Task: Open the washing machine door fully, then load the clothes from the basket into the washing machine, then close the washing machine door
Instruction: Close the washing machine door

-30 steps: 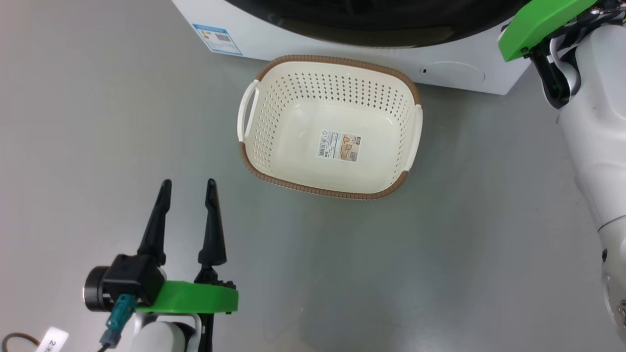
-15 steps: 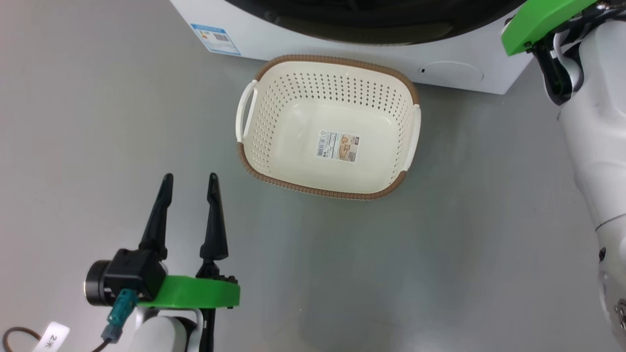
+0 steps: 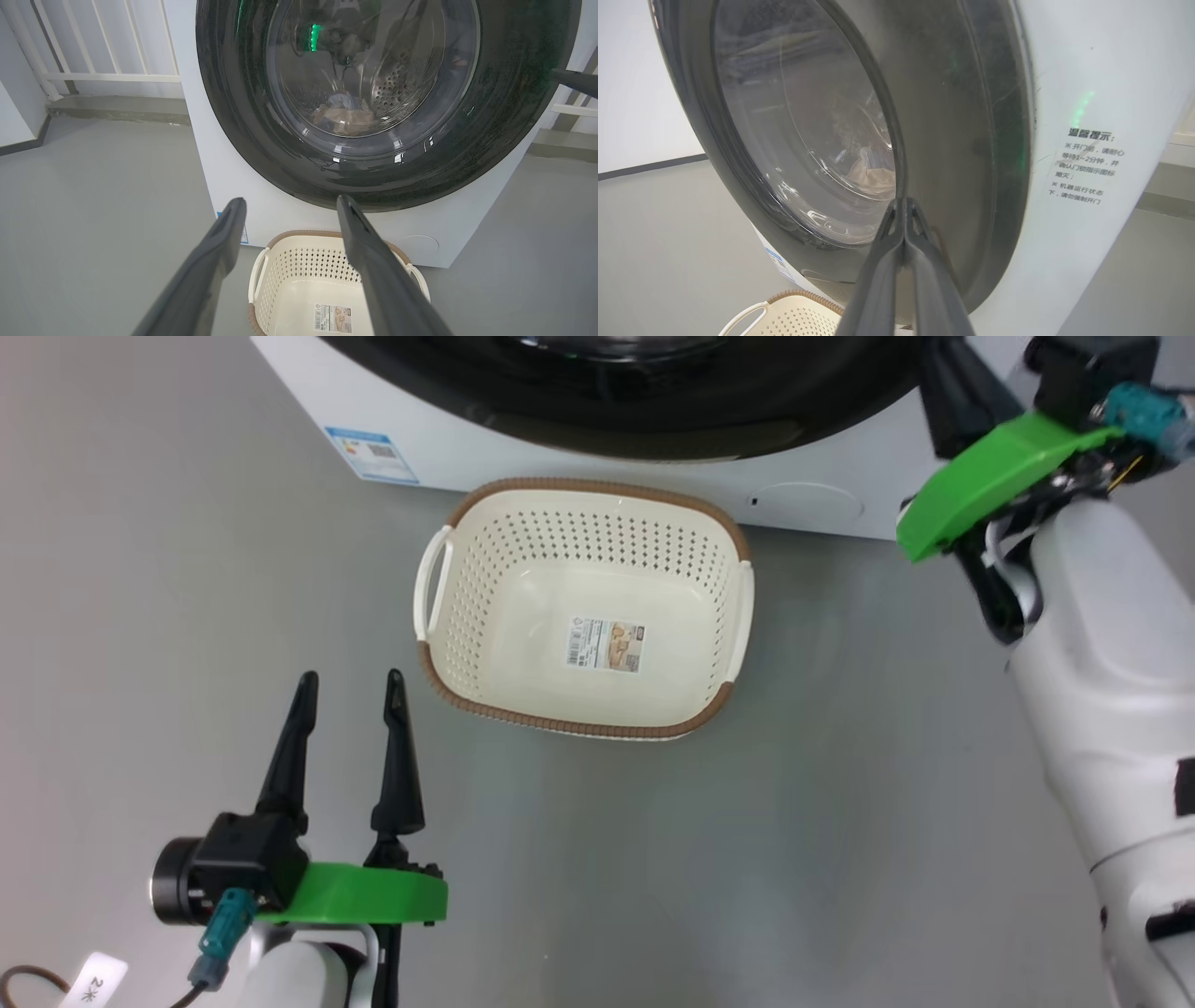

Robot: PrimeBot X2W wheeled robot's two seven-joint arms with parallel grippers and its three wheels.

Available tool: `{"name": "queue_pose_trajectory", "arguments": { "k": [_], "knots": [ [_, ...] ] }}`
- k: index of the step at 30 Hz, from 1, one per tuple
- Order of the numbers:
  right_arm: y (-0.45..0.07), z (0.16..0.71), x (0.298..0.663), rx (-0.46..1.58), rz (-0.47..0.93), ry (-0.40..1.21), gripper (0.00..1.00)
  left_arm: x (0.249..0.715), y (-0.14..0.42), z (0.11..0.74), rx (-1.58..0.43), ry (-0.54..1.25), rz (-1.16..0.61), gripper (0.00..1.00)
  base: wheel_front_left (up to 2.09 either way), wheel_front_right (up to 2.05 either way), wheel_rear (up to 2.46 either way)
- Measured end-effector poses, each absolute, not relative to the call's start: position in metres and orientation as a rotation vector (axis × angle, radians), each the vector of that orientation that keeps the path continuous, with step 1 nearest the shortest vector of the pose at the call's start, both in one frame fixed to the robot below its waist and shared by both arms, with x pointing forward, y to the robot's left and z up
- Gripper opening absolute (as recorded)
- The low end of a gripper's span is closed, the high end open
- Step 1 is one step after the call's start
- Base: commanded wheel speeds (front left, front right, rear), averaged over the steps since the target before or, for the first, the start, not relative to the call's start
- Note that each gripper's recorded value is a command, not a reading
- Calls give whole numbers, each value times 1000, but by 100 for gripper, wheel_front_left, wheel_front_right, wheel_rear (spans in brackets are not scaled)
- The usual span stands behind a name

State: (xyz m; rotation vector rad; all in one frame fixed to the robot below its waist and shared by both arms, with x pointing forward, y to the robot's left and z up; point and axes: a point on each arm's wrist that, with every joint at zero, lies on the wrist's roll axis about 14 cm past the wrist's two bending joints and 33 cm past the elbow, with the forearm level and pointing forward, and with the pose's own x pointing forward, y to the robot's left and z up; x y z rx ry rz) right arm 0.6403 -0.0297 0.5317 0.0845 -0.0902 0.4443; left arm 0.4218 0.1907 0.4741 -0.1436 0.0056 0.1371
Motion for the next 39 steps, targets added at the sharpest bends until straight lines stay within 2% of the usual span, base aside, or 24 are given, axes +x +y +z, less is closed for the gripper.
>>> {"name": "queue_pose_trajectory", "arguments": {
  "k": [8,10,11,12,13,26,39],
  "knots": [
    [-32,533,592,123,474,-109,0,418,181,482,-140,-15,101,100,0,0,0],
    [-35,531,580,126,473,-109,38,416,178,481,-144,-11,95,100,0,0,0],
    [-37,530,575,127,472,-108,50,415,177,481,-146,-9,90,100,0,0,0],
    [-39,530,569,127,470,-106,86,414,175,481,-149,-8,86,100,0,0,0],
    [-41,529,564,128,467,-107,100,413,173,481,-152,-7,76,100,0,0,0],
    [-78,538,496,140,381,-125,100,390,159,480,-153,10,23,100,0,0,0],
    [-142,523,409,158,191,-106,100,358,144,487,-151,12,-31,100,0,0,0]
  ]
}}
